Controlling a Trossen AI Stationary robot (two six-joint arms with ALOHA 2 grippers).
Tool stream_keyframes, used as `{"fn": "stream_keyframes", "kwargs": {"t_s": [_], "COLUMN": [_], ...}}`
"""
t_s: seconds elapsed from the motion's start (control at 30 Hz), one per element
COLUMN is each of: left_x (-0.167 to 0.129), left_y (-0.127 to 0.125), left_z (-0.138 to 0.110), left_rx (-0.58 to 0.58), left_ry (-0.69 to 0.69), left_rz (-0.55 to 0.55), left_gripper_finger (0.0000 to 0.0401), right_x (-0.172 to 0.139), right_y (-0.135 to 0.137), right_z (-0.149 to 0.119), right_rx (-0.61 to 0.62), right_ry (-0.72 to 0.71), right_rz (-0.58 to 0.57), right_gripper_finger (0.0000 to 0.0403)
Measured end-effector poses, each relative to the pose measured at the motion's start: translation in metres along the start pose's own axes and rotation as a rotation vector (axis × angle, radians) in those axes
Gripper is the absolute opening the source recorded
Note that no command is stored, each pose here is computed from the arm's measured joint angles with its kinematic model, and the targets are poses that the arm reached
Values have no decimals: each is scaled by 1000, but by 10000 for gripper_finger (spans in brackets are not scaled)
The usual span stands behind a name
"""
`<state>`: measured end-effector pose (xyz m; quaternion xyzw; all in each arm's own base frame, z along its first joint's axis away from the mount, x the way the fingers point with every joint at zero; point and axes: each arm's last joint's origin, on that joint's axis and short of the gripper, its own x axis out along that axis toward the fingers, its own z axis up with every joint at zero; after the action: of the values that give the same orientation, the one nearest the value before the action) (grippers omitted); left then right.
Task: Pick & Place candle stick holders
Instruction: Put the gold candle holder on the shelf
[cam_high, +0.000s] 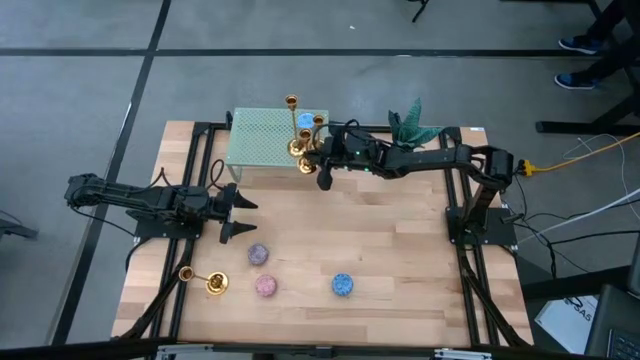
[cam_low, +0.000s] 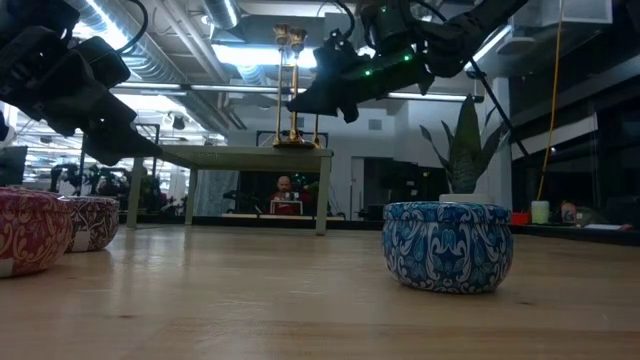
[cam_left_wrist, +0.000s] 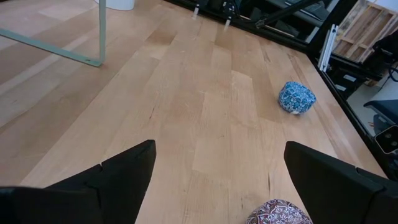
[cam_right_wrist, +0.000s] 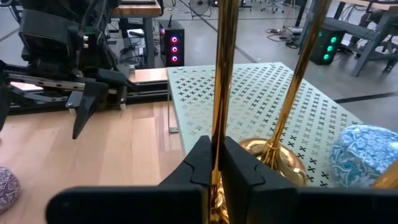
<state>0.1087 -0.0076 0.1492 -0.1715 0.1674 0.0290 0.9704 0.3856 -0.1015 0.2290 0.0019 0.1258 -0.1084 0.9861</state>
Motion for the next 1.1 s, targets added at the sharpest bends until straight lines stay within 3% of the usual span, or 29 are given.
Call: {"fn": "stream_keyframes", "kwargs": {"t_s": [1.1], "left_x": [0], "left_y": [0], "left_z": [0], "left_rx": [0], "left_ry": [0], "left_rz": [0], "left_gripper_finger": [353], "right_x": [14], "right_y": [-18], "right_z": [-10], "right_rx": [-46], "right_ry": [-65], "right_rz": [-45], "right_gripper_finger": [15]}}
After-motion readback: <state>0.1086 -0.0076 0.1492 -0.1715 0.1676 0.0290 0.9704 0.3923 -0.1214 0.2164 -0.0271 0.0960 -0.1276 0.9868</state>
